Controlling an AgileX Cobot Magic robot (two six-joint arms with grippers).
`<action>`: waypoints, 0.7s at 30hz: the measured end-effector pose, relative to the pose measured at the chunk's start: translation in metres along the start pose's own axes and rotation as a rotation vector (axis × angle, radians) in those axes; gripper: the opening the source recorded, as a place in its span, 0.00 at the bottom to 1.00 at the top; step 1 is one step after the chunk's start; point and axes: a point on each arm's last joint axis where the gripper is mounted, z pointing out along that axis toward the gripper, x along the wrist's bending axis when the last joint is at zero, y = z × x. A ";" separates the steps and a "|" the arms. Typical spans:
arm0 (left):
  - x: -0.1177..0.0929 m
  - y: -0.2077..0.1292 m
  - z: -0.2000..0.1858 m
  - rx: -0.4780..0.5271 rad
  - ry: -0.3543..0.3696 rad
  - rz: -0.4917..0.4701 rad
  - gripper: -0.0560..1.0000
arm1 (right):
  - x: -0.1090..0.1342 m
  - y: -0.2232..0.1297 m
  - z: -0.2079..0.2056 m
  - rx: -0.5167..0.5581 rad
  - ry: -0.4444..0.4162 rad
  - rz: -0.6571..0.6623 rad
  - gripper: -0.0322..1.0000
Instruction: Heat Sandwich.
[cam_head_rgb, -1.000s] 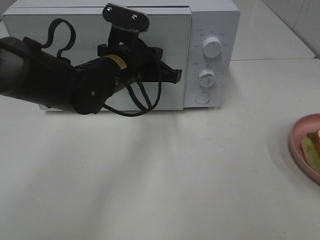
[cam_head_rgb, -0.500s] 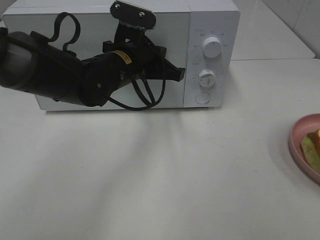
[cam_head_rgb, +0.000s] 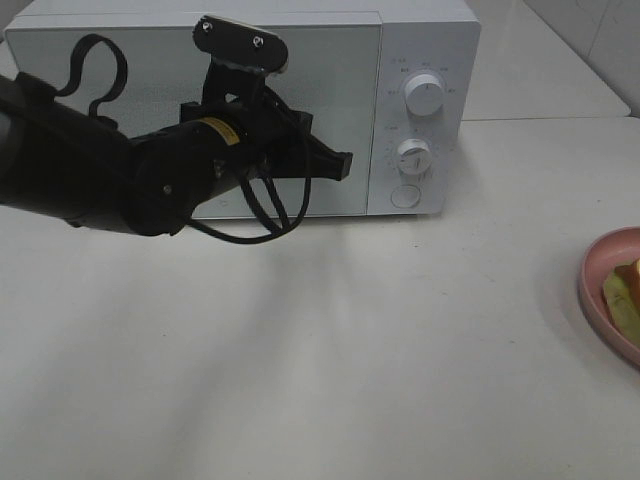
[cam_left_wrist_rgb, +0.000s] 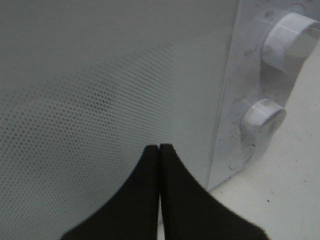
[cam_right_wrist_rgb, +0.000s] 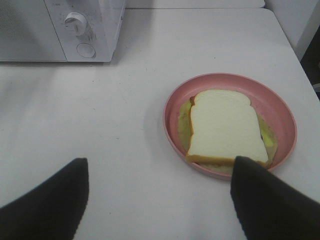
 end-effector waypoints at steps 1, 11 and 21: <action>0.000 0.000 0.000 0.000 0.000 0.000 0.05 | 0.000 0.000 0.000 0.000 0.000 0.000 0.77; 0.004 -0.008 -0.042 0.045 0.010 -0.029 0.81 | 0.000 0.000 0.000 0.000 0.000 0.000 0.77; 0.010 -0.024 -0.082 0.172 -0.010 -0.043 0.97 | 0.000 0.000 0.000 0.000 0.000 0.000 0.77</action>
